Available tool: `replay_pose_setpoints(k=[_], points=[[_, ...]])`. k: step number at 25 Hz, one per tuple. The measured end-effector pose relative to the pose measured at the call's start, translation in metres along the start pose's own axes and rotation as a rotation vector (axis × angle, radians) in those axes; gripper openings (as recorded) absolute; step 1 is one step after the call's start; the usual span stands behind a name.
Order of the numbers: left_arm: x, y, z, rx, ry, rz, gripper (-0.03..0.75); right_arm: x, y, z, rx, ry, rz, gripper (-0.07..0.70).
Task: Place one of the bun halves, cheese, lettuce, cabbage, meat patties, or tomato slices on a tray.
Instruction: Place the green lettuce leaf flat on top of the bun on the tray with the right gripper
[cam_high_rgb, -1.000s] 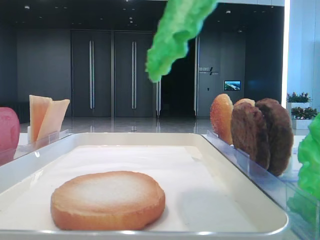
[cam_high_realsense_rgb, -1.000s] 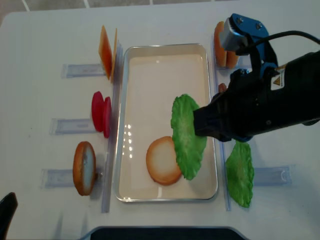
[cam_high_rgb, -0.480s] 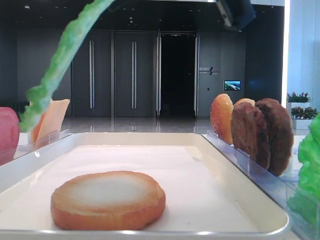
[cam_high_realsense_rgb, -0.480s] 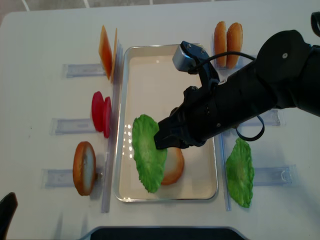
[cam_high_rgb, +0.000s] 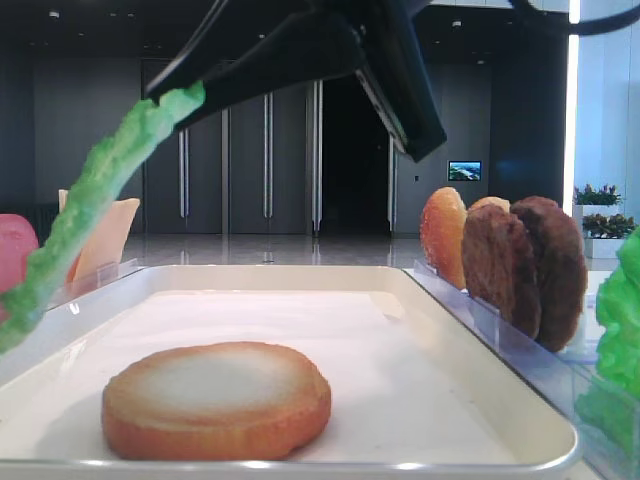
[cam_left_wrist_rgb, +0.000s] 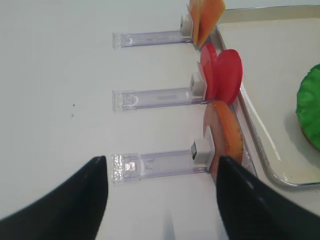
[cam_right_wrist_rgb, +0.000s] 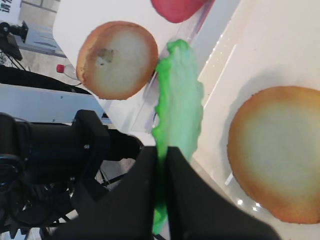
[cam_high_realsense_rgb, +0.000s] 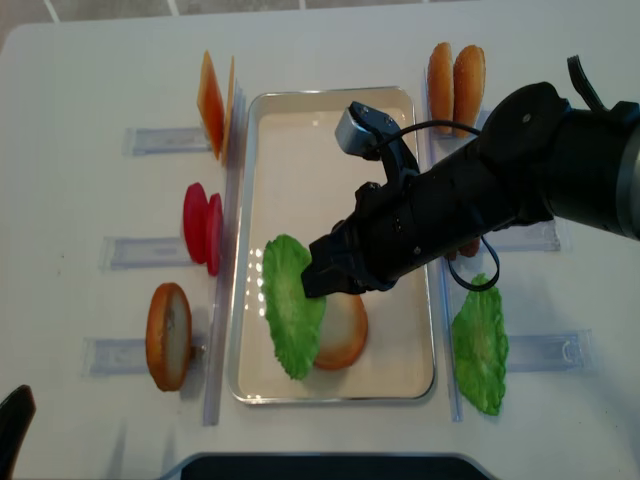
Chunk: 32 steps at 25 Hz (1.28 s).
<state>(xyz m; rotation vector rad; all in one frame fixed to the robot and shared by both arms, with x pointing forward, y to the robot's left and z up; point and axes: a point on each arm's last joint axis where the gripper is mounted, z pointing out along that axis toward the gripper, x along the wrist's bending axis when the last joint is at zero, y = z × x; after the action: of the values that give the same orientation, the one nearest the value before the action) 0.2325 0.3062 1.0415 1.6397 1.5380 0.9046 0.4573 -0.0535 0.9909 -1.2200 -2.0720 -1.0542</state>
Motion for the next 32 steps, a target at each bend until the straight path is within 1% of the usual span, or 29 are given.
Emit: replay_pose_setpoints(k=[5,13,17,21,27,32], points=[[0.0,0.0,0.0,0.0,0.0,0.001,0.517,-0.008,0.003,-0.002,-0.019,-0.022,0.003,0.051],[0.0,0.0,0.0,0.0,0.0,0.001,0.517,-0.021,0.001,0.008,0.024,-0.023,0.042,0.051],[0.0,0.0,0.0,0.0,0.0,0.001,0.517,-0.025,0.004,0.005,0.014,-0.029,0.051,0.051],[0.0,0.0,0.0,0.0,0.0,0.001,0.517,-0.029,0.004,0.002,0.023,-0.047,0.04,0.051],[0.0,0.0,0.0,0.0,0.0,0.001,0.517,-0.033,0.0,0.002,0.063,-0.084,0.039,0.051],[0.0,0.0,0.0,0.0,0.0,0.001,0.517,-0.037,-0.001,0.0,0.075,-0.113,0.042,0.052]])
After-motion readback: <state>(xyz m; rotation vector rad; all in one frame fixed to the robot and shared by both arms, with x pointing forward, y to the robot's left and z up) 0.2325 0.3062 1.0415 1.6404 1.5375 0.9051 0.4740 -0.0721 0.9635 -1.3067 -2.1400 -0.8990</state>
